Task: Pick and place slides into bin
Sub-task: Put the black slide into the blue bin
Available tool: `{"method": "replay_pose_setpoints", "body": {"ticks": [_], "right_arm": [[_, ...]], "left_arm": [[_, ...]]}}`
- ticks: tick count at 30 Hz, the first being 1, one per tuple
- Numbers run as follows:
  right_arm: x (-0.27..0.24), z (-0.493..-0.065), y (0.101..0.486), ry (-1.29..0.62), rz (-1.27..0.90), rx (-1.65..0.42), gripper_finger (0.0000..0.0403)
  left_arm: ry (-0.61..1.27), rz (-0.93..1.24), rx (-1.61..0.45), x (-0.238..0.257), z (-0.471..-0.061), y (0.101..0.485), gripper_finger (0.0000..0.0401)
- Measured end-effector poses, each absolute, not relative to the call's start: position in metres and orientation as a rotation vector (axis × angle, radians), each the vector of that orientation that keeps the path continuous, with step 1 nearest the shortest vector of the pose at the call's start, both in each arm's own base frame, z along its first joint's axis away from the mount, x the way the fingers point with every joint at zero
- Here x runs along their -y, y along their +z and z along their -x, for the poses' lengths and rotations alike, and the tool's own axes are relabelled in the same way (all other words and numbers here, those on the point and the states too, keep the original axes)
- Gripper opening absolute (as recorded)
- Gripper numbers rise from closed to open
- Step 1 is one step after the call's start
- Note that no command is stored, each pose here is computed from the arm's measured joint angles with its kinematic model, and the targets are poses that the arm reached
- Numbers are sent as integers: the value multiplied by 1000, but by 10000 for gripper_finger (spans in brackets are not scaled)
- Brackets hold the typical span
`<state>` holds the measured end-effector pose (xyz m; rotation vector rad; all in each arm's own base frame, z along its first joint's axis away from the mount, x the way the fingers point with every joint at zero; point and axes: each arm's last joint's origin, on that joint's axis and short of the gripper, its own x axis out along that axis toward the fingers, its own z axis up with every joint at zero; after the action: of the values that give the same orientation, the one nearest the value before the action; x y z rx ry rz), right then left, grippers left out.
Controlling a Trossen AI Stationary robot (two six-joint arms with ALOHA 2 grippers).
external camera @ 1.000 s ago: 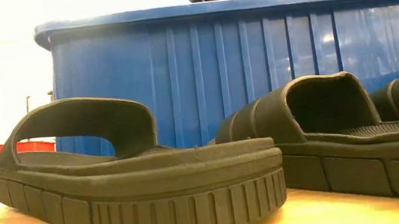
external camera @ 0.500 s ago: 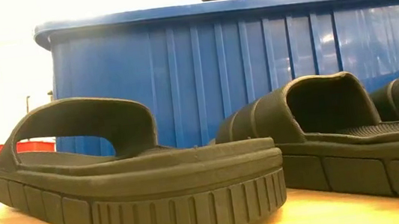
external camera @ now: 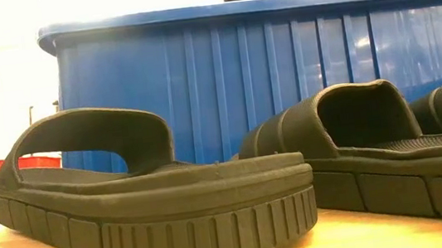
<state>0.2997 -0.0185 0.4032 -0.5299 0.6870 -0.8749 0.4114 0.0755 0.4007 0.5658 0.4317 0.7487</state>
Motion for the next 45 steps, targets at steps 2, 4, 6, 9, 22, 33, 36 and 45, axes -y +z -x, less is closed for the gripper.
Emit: {"method": "replay_pose_setpoints", "body": {"ticks": [2,4,6,9,22,33,36,45], "right_arm": [[19,-299,403,-875,530,-687,170],[18,-298,404,-871,527,-684,143],[18,-296,405,-867,531,-692,114],[18,-291,406,-862,540,-708,71],[19,-277,416,-876,528,-681,12],[21,-263,423,-935,498,-664,11],[22,-249,429,-964,455,-639,11],[22,-210,417,-946,284,-553,11]], "left_arm": [[748,-568,-432,-75,-411,401,0],[745,-585,-439,-75,-411,401,0],[738,-597,-441,-75,-409,403,0],[716,-628,-444,-74,-407,407,0],[628,-626,-407,-69,-404,412,0],[609,-627,-405,-68,-396,419,104],[624,-620,-391,-70,-389,427,148],[645,-502,-288,-80,-354,456,204]]}}
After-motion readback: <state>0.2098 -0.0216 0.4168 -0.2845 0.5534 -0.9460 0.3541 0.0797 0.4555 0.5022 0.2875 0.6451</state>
